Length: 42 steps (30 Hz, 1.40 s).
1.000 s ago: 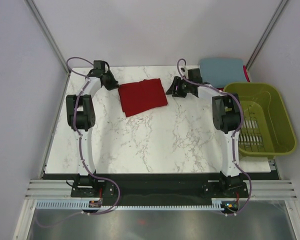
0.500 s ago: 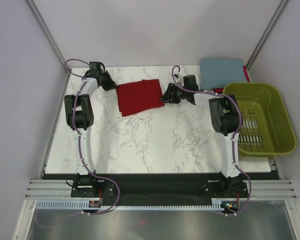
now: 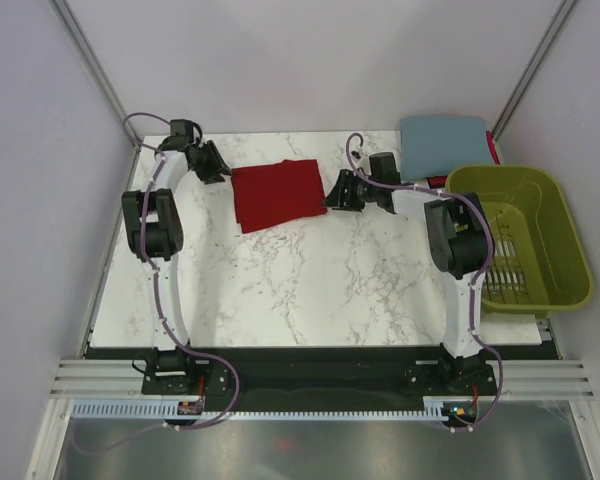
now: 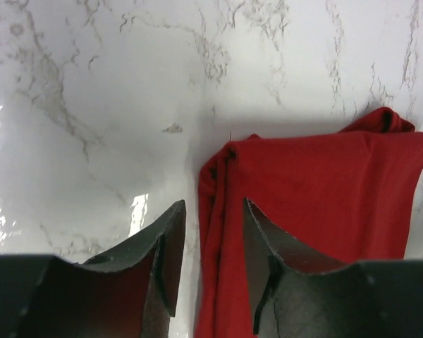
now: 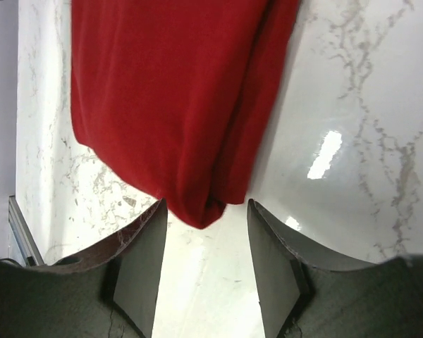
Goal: Fold and stack the t-shirts
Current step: Fold the tshirt
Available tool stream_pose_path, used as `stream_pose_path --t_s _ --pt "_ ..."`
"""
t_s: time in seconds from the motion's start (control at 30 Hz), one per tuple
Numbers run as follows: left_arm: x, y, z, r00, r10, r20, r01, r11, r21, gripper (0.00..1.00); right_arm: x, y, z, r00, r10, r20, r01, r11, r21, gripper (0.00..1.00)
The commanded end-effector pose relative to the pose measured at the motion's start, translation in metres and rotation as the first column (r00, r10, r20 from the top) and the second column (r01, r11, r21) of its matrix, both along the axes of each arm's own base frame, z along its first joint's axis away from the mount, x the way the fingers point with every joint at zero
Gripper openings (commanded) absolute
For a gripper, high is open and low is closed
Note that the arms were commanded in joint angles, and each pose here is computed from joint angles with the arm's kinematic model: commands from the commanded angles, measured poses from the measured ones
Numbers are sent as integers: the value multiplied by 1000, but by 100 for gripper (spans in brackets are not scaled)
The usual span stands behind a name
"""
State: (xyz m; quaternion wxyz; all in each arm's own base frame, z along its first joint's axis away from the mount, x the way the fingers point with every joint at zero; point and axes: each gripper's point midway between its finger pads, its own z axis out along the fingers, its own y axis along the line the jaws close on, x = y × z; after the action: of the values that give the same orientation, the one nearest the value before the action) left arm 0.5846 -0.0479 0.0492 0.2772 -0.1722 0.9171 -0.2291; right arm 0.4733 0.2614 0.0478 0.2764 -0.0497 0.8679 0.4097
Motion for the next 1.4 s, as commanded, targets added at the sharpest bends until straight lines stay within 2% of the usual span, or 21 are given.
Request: stream_pose_path --t_s 0.0,0.17,0.2,0.27,0.3,0.4,0.73,1.0,1.1,1.13,1.2,1.23,1.27,1.33,1.37 --pt "-21 10 70 998 -27 61 22 997 75 44 -2 12 44 994 32 104 -34 999 17 57" --pt "-74 1 69 1000 -15 -10 15 997 72 44 2 20 44 992 49 114 -52 999 18 59" --pt "-92 -9 66 999 -37 -23 38 997 66 45 5 22 44 992 52 117 -54 998 17 59" --pt "-107 -18 61 998 -61 -31 63 996 56 47 6 23 41 992 57 113 -59 998 11 59" --pt "-122 -47 52 990 -135 -50 136 990 29 48 10 22 40 991 57 121 -58 998 1 59" --pt "-145 -65 35 981 -173 -92 174 985 -2 49 12 20 37 990 66 128 -62 998 -29 59" --pt "-165 -64 -21 970 -139 -201 155 986 66 50 11 22 19 992 82 98 -78 996 -40 58" --pt "-159 -53 -32 972 -107 -207 141 977 158 52 10 27 0 994 92 62 -90 995 -39 57" --pt "-154 -50 -38 969 -106 -222 146 974 171 49 7 27 -7 994 97 41 -95 995 -35 54" --pt "-155 -51 -44 966 -108 -233 150 974 171 46 7 28 -7 994 100 44 -98 995 -32 45" --pt "-154 -50 -46 964 -107 -242 152 973 175 23 2 29 -9 994 101 35 -100 995 -24 29" --pt "-155 -49 -48 963 -106 -246 152 972 178 14 1 29 -8 994 104 39 -103 995 -17 15" --pt "-156 -49 -49 962 -108 -250 156 971 179 2 -5 26 -13 994 103 22 -102 995 -19 10" --pt "-164 -46 -49 956 -109 -273 166 967 195 2 -8 21 -10 996 84 29 -83 996 -37 0" --pt "-167 -43 -44 957 -103 -270 163 964 212 2 -16 17 -9 997 75 24 -73 996 -49 0"
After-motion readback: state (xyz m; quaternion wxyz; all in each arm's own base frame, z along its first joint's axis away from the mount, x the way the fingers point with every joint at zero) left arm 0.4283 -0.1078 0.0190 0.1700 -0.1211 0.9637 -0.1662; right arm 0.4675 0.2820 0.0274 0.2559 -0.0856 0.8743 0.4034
